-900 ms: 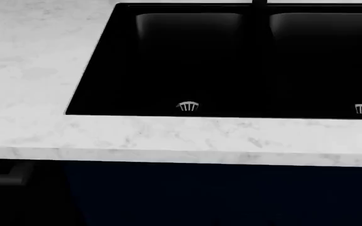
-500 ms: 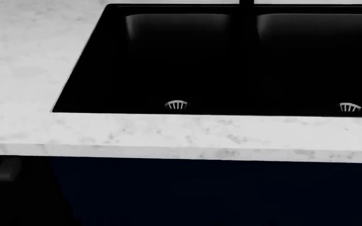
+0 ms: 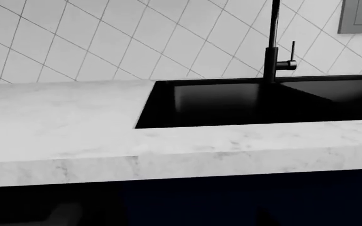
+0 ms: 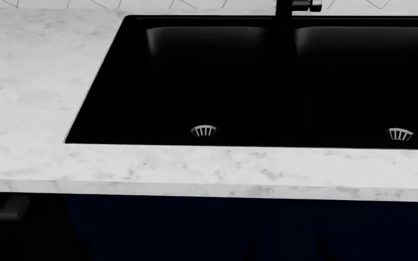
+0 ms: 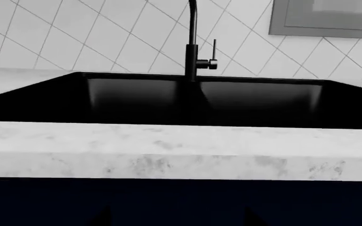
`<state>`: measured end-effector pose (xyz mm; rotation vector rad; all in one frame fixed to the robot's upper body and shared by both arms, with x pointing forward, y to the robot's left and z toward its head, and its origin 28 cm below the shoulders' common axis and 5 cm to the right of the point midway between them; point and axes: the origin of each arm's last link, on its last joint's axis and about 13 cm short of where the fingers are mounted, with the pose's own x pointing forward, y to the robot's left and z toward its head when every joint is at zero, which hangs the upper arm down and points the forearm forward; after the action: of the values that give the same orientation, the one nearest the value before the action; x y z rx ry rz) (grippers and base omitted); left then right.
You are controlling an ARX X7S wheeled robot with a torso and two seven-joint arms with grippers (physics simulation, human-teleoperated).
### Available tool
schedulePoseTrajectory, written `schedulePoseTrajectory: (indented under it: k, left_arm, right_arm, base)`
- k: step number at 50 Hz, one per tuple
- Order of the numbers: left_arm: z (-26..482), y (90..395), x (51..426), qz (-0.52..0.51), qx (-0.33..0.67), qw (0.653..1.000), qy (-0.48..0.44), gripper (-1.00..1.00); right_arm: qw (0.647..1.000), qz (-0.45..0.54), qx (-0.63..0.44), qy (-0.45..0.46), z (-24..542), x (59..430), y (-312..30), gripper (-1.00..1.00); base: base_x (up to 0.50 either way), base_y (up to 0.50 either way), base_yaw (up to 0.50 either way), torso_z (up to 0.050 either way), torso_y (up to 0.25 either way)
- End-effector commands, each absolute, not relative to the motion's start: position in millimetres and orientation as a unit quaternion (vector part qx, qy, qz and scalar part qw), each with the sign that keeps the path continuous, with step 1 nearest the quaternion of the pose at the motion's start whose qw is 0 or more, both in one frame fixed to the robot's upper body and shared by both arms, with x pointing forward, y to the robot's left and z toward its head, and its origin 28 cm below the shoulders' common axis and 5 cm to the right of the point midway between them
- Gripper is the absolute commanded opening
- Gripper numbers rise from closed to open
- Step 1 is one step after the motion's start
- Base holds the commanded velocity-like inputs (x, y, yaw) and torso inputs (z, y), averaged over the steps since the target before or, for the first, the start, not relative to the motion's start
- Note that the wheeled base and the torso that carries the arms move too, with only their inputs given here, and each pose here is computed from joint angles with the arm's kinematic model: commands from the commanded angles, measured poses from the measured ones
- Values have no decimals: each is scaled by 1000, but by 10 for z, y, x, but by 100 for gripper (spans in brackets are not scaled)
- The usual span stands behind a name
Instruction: Place the eggs and milk next to the bowl.
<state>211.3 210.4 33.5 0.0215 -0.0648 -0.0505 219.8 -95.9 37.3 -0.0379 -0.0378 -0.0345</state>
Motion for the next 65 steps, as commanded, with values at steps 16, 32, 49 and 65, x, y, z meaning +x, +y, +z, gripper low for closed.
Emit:
schedulePoseTrajectory:
  k: [16,32,49,65]
  left_arm:
    - [1472,2440,2385,-34,2,993,-112,100]
    - [1906,2629,2559,-15,11,996,-84,100]
    - [1950,2677,2597,-15,29,996,-86,100]
    - [1950,2677,2597,-15,29,996,-86,100]
  right_arm:
    - [990,-53,-72,-106,1419,2406,-1264,100]
    - [992,-62,-75,-86,1842,2587,-1536,100]
    - [992,-66,-73,-77,1881,2620,-1597,100]
    - [992,-66,-73,-77,1881,2620,-1597,100]
  base:
    - [0,0,0,34,0]
    - [0,0,0,0,0]
    - [0,0,0,0,0]
    - [0,0,0,0,0]
